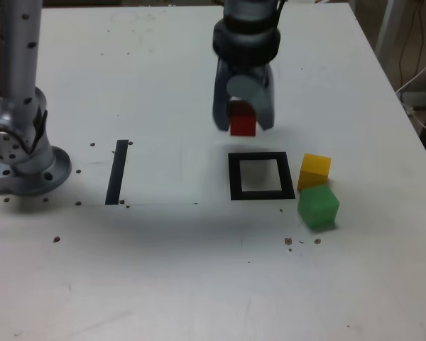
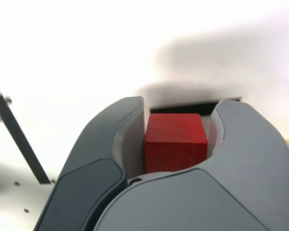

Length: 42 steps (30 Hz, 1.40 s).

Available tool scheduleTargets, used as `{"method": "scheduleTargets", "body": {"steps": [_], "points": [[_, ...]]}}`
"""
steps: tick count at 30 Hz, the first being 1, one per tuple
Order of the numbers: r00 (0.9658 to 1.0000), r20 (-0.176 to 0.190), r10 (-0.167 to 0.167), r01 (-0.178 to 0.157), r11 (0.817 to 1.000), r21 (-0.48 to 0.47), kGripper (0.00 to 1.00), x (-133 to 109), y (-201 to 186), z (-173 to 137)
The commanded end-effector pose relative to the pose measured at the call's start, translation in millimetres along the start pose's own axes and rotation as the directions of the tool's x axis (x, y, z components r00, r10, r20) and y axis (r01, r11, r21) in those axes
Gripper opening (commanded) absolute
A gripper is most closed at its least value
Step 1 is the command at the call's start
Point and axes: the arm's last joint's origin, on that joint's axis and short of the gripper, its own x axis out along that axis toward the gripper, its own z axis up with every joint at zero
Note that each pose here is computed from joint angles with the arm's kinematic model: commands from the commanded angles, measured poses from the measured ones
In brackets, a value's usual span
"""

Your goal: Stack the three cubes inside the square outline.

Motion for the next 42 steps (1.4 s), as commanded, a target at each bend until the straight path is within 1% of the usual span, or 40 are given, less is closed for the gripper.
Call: {"method": "scheduleTargets", "body": {"steps": [1,6,9,12,18,26,33,34,36,39,42], "points": [[1.0000,0.002,-0.006,0.006,1.000,-0.011,0.22,0,-9,-2],[0.9990,-0.024,-0.038,0.038,0.999,-0.019,0.26,13,-26,4],[0.9986,-0.032,-0.043,0.042,0.999,-0.025,0.26,18,-33,9],[0.9986,-0.035,-0.040,0.039,0.999,-0.029,0.26,20,-39,15],[0.9990,-0.029,-0.033,0.033,0.999,-0.017,0.26,23,-52,30],[0.9992,-0.033,-0.021,0.020,1.000,-0.019,0.26,28,-53,39],[0.9990,-0.043,-0.014,0.013,1.000,-0.027,0.27,31,-49,39],[0.9989,-0.045,-0.013,0.011,1.000,-0.028,0.28,32,-49,39],[0.9987,-0.049,-0.011,0.009,1.000,-0.029,0.34,33,-48,40],[0.9985,-0.055,-0.008,0.007,1.000,-0.030,0.52,35,-48,40],[0.9986,-0.053,-0.007,0.005,1.000,-0.029,0.69,36,-47,41]]}}
